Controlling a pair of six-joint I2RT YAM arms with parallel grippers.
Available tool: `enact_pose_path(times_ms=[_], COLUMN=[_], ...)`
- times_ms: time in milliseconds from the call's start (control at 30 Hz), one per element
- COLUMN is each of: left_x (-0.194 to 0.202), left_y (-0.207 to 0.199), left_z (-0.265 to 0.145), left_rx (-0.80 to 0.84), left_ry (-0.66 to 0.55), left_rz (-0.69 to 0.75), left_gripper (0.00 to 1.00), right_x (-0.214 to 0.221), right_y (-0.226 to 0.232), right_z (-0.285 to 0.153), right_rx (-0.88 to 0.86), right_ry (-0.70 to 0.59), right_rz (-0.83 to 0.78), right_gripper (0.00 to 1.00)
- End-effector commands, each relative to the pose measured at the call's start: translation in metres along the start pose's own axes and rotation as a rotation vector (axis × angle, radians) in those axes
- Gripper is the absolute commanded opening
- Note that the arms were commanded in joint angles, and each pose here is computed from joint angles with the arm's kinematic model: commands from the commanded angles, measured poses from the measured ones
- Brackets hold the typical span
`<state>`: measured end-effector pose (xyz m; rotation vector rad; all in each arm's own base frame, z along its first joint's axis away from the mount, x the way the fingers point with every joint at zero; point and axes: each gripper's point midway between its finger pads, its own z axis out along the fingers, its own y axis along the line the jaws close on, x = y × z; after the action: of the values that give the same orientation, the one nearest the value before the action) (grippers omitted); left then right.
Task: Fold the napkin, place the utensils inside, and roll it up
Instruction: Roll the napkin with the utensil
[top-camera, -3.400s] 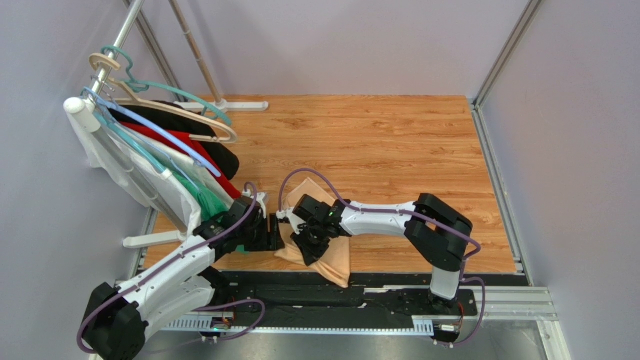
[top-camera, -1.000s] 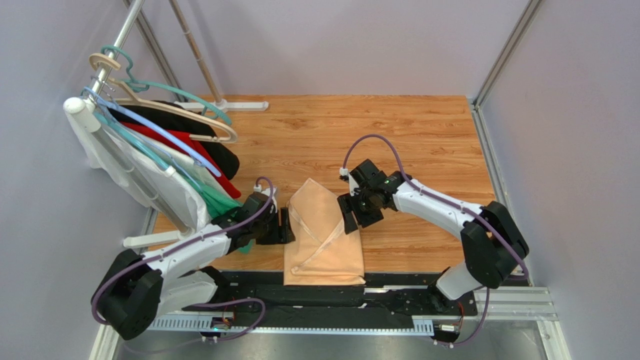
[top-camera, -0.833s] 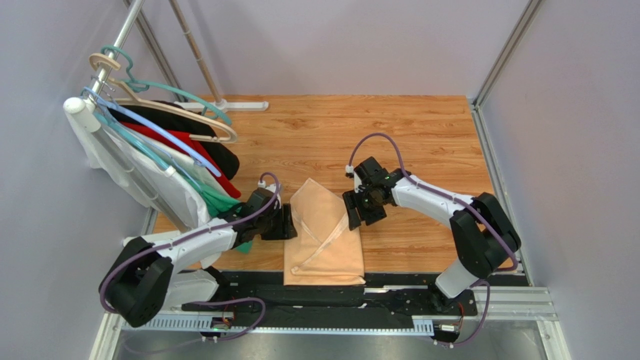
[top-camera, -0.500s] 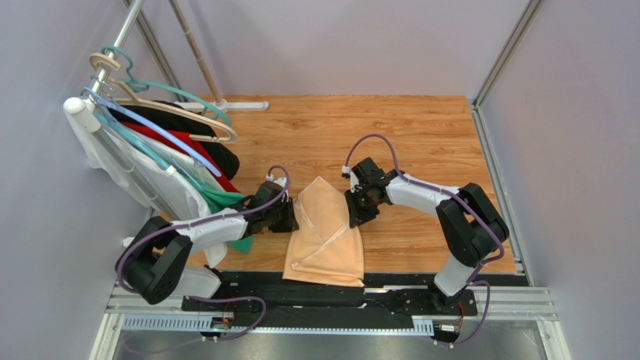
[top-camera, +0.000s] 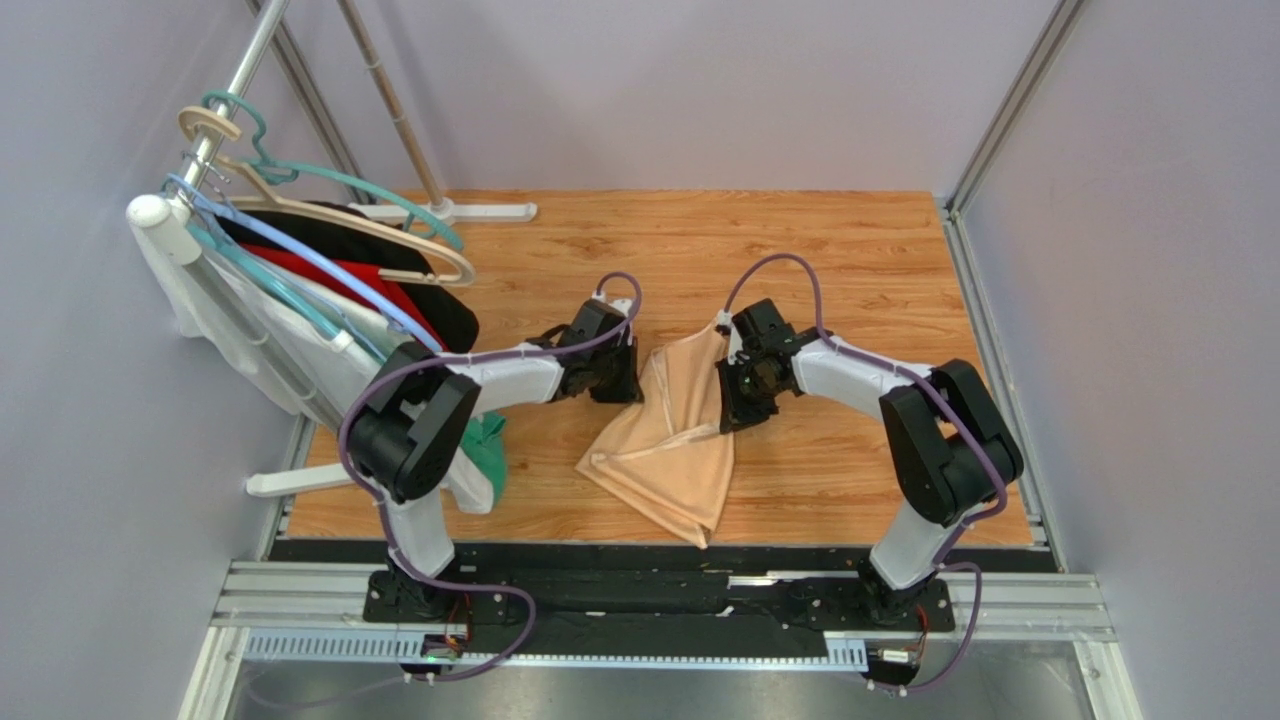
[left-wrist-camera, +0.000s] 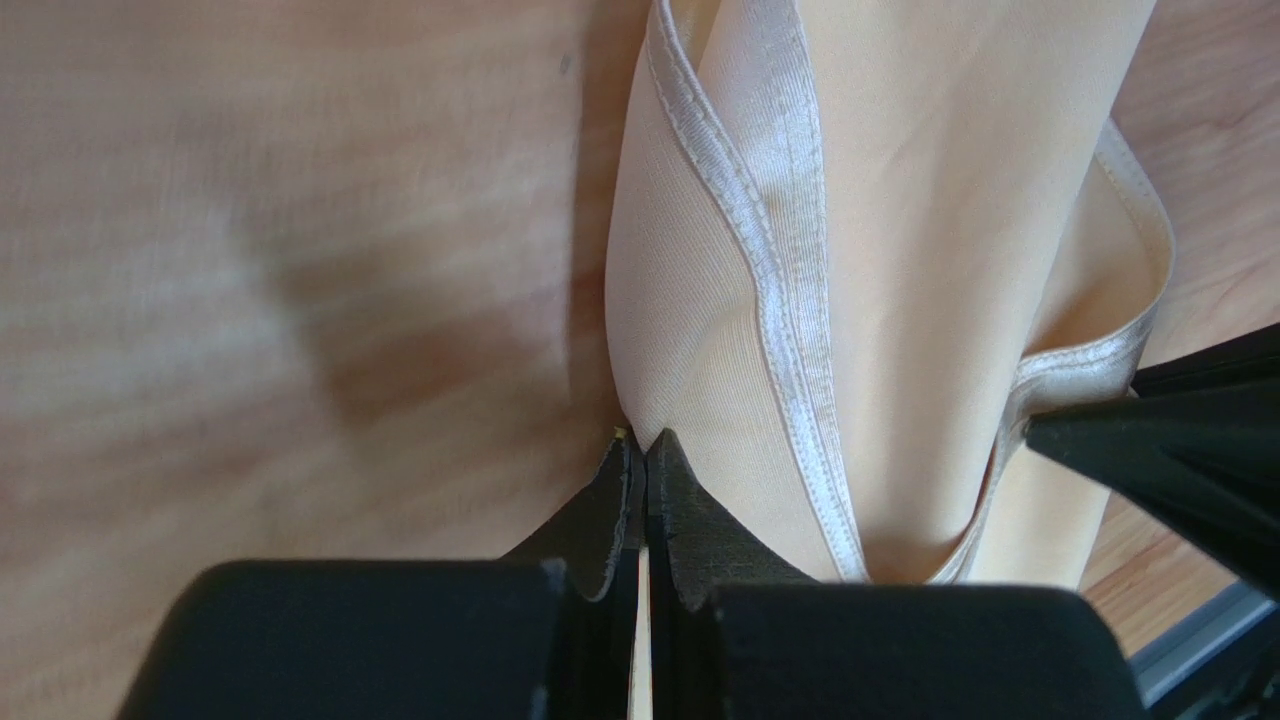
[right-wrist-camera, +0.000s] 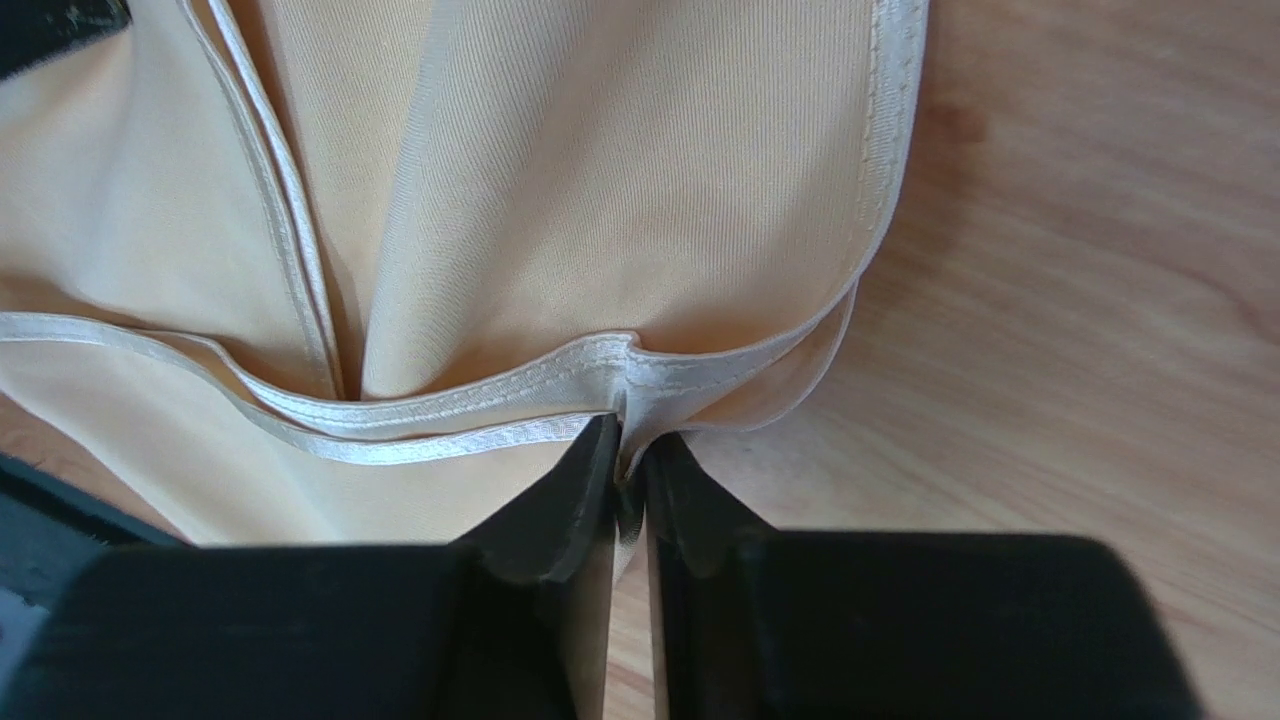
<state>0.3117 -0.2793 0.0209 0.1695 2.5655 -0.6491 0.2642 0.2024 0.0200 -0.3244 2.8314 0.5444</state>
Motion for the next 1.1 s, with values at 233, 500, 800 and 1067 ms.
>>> enact_pose_path(times_ms=[233, 500, 800, 1067], left_x=[-0.021, -0.047, -0.032, -0.020], left_y=[0.000, -0.017, 0.011, 0.016], left_z=[0.009, -0.061, -0.100, -0.115], left_rx=[0.023, 0.057, 0.039, 0.039], left_ry=[0.043, -0.079, -0.110, -0.117], left_rz=[0.074, 0.041, -0.002, 0.008], left_gripper=[0.56, 0.99, 0.99, 0.99], right_x=[-0.040, 0.023, 0.058, 0.084], right_y=[-0.003, 0.069, 0.088, 0.095], right_z=[-0.057, -0.086, -0.035, -0.012], right_rx=[0.077, 0.001, 0.047, 0.034], right_ry=[-0.245, -0.336, -0.143, -0.053], right_rz=[-0.041, -0.438, -0.581, -0.653], right_gripper=[0.64, 0.73, 0.74, 0.74])
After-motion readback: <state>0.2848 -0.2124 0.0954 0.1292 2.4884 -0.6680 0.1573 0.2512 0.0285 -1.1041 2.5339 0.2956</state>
